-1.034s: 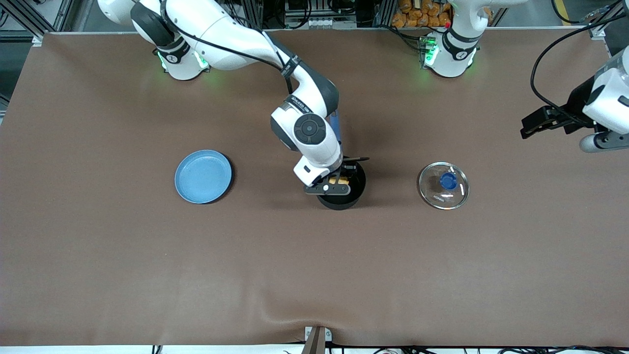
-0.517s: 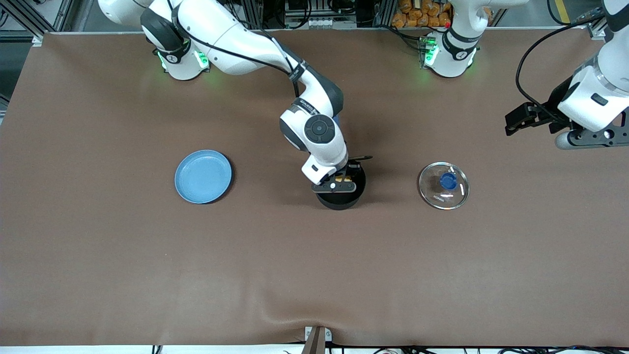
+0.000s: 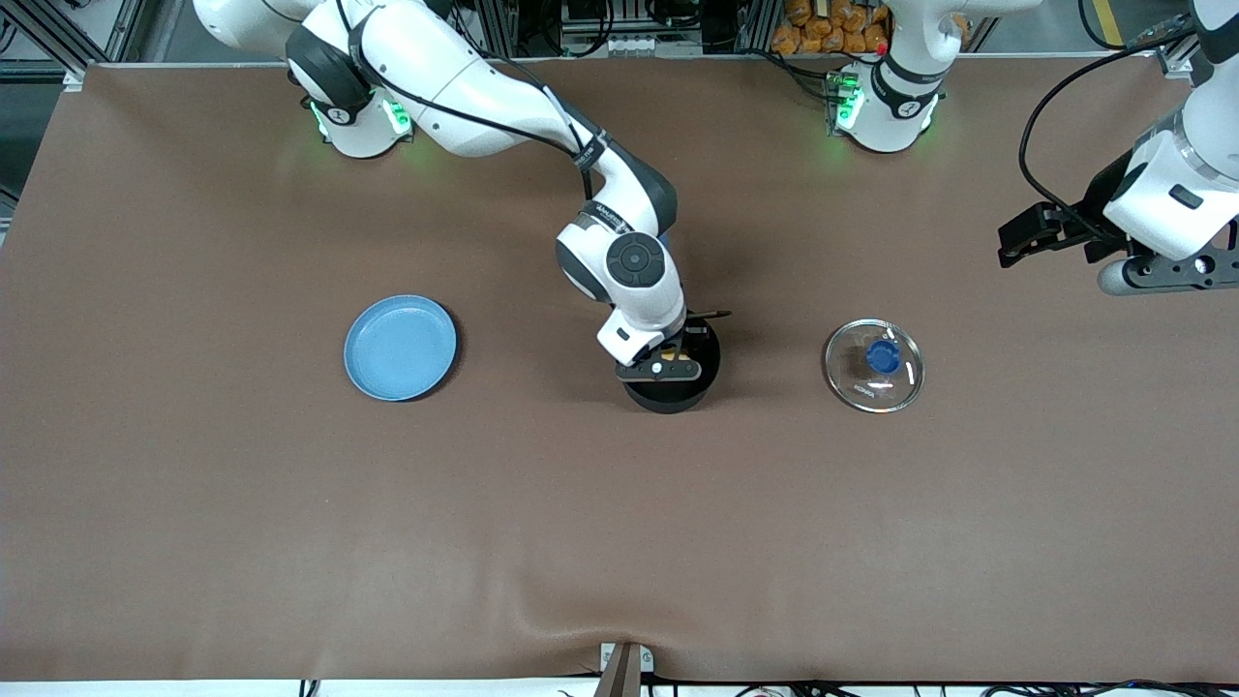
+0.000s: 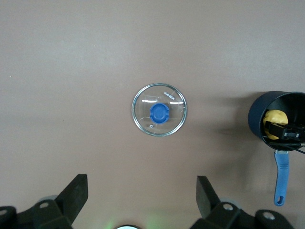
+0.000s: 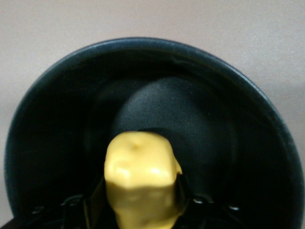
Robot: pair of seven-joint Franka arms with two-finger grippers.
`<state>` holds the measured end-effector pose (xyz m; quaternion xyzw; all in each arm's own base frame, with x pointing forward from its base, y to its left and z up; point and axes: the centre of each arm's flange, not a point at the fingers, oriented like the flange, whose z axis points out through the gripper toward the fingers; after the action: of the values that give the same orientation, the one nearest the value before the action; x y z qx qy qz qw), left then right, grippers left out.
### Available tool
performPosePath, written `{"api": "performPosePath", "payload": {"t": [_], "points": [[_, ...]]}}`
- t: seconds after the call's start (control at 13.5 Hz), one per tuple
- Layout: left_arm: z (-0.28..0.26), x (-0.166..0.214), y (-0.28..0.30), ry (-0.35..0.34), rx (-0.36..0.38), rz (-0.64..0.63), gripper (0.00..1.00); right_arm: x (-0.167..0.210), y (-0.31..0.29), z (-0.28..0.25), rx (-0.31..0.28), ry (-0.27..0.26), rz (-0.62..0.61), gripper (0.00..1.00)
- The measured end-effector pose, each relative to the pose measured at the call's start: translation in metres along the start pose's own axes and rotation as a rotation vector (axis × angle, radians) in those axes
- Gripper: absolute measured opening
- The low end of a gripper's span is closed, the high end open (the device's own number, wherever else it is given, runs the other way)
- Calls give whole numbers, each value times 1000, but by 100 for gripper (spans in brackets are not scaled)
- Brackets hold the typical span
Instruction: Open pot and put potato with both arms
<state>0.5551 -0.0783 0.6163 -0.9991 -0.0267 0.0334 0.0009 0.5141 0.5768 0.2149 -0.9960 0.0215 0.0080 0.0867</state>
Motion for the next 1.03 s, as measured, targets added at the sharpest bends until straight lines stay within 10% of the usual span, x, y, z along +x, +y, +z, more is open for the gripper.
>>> {"api": "performPosePath", "payload": {"t": [0.22,1.03], "points": [[0,0,0,0,0,1,100,3,-3,-7,7,15,14,100],[0,8,-20,30,-6,91,100,87,42,-221,13,83,145,100]]}}
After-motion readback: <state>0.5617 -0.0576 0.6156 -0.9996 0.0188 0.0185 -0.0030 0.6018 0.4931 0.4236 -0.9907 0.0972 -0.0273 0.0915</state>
